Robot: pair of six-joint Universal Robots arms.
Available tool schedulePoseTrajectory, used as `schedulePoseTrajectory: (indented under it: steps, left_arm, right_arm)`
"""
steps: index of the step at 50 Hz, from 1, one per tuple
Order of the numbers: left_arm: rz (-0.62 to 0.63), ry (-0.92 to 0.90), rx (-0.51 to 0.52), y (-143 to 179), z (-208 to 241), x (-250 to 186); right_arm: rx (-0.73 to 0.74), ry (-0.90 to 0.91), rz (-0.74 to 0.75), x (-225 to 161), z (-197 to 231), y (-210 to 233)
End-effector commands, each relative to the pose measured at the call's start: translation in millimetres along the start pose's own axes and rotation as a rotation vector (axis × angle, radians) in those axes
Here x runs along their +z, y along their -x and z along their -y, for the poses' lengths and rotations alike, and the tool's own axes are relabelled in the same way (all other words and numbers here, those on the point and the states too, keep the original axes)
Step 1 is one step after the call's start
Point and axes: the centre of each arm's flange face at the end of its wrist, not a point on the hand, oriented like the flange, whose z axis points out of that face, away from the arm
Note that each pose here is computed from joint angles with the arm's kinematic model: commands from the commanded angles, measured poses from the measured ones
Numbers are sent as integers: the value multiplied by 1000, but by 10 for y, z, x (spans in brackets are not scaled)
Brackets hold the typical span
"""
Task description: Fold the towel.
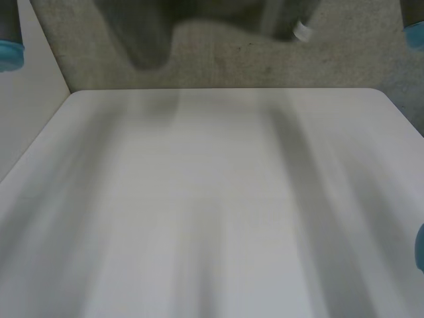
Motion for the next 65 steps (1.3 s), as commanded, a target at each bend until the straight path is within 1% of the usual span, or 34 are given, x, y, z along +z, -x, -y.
schedulePoseTrajectory:
  steps: [1,4,5,7,8,10,11,12,13,14,15,16,18,19,20,21,22,23,24,25,28,30,31,32,34,35,37,43,45,52,56,59,61,65]
  left_arm:
    - [-21,117,10,-21,-359,-232]
    - [-34,207,22,-22,-623,-425]
    - [-34,208,22,-22,-624,-426]
    - [-57,295,38,15,-910,-617]
    - [-57,295,38,15,-911,-618]
    - [-107,378,42,1,-1160,-841]
    - [-107,378,42,1,-1161,-842]
    - [-137,432,39,-24,-1300,-992]
    - [-137,432,39,-24,-1301,-994]
    - [-166,492,36,-54,-1456,-1165]
    - [-194,557,33,-89,-1621,-1360]
    - [-194,557,32,-90,-1622,-1362]
    - [-235,680,35,-138,-1907,-1753]
    - [-235,680,35,-138,-1908,-1755]
    - [-254,741,46,-155,-2040,-1959]
    - [-254,741,46,-155,-2041,-1961]
    - [-274,795,68,-166,-2150,-2149]
    - [-298,842,97,-174,-2233,-2314]
    - [-298,842,97,-174,-2234,-2315]
    - [-324,875,131,-178,-2281,-2443]
    - [-379,920,202,-181,-2292,-2650]
    - [-397,927,231,-175,-2256,-2696]
    - [-407,918,254,-165,-2195,-2693]
    - [-407,918,254,-165,-2194,-2693]
    - [-408,895,268,-144,-2048,-2651]
    - [-408,895,268,-144,-2047,-2651]
    - [-401,881,269,-123,-1941,-2634]
    - [-401,866,271,-123,-1845,-2655]
    - [-395,855,271,-112,-1816,-2682]
    - [-399,867,270,-108,-1812,-2796]
    - [-414,891,264,-129,-1817,-2894]
    - [-419,901,262,-137,-1835,-2925]
    - [-428,915,264,-140,-1854,-2972]
    - [-433,930,261,-149,-1885,-3018]
  right_arm:
    - [22,167,109,-153,-284,173]
    - [12,256,166,-259,-466,284]
    - [12,257,167,-259,-467,285]
    - [6,368,236,-408,-685,417]
    - [6,369,237,-409,-686,417]
    - [21,500,338,-626,-948,605]
    - [21,500,338,-627,-949,606]
    - [36,563,400,-758,-1083,718]
    - [55,635,465,-920,-1236,843]
    - [56,636,465,-921,-1238,844]
    - [72,710,528,-1106,-1411,970]
    - [72,711,529,-1108,-1413,971]
    - [109,860,641,-1527,-1736,1208]
    - [110,861,642,-1529,-1738,1209]
    - [124,939,691,-1761,-1895,1312]
    - [122,1007,725,-1964,-2050,1383]
    - [122,1008,725,-1966,-2051,1384]
    - [119,1057,756,-2128,-2160,1451]
    - [119,1057,756,-2130,-2161,1452]
    - [119,1087,770,-2219,-2219,1486]
    - [141,1135,771,-2293,-2225,1459]
    - [158,1143,759,-2275,-2175,1413]
    - [172,1134,728,-2193,-2097,1310]
    - [172,1134,728,-2193,-2096,1309]
    - [191,1100,642,-1979,-1912,1023]
    - [191,1099,641,-1978,-1911,1022]
    - [197,1076,598,-1883,-1736,855]
    - [194,1084,569,-1929,-1576,694]
    - [188,1092,539,-2017,-1546,579]
    - [173,1111,460,-2232,-1688,383]
    - [173,1122,424,-2403,-1814,371]
    - [177,1119,403,-2435,-1860,361]
    - [202,1108,345,-2472,-1952,317]
    - [226,1093,288,-2488,-2030,266]
